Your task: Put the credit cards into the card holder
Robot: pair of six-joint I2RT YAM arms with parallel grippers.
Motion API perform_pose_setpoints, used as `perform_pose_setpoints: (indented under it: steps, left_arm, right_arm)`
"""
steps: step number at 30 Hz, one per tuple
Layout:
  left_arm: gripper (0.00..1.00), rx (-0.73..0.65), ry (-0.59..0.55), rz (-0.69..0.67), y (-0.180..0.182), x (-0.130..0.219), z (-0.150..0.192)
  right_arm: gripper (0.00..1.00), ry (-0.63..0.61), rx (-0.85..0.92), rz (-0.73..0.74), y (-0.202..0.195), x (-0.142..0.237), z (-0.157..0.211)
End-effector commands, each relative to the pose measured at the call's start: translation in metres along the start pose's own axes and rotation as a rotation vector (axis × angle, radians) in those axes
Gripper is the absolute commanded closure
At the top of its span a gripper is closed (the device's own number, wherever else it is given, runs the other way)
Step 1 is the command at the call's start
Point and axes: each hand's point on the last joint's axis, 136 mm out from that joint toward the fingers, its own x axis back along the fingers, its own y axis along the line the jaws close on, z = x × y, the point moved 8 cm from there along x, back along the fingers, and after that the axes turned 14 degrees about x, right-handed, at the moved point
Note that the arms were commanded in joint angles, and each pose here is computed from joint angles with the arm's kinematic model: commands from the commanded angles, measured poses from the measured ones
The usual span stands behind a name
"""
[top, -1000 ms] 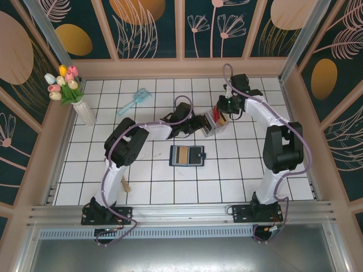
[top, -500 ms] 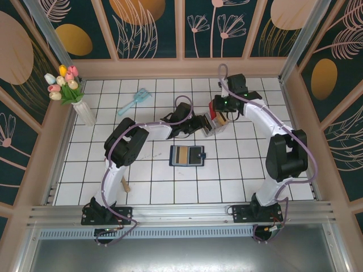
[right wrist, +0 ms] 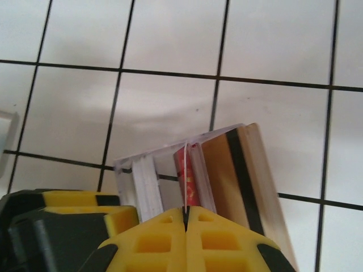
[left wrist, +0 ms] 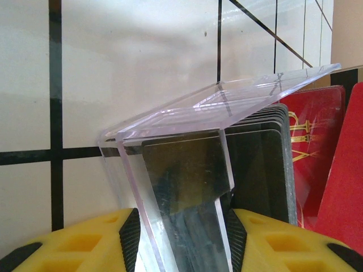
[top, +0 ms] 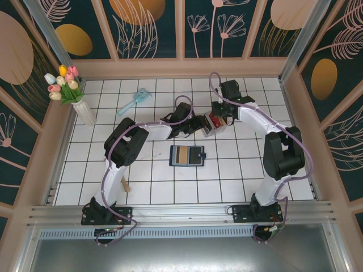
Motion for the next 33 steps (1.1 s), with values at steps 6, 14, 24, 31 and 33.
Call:
perform_pose_setpoints:
  steps: [6,14,24,31,33]
  left_arm:
    - [0.5,-0.063,-0.029,0.028,-0.021,0.03,0.002]
    - [0.4,-0.142,-0.118,0.122,-0.047,0.102,0.011]
    - [0.4,-0.038,-0.09,-0.116,0.048,0.135,0.04]
    - [0.37,-0.012,-0.122,-0.228,0.08,0.142,0.045]
    - [0.37,-0.012,-0.114,-0.251,0.089,0.142,0.047]
  right_arm:
    - [1.0,-0.106,0.0,0.011,0.003,0.038,-0.017]
    - [1.0,-0.318,-0.137,-0.229,0.028,0.089,-0.01]
    - [1.0,-0.12,-0.305,-0.415,0.092,0.052,0.062]
    - [1.0,0.044,-0.305,-0.365,0.101,0.028,0.102]
    - [1.0,0.083,-0.298,-0.335,0.1,0.022,0.11]
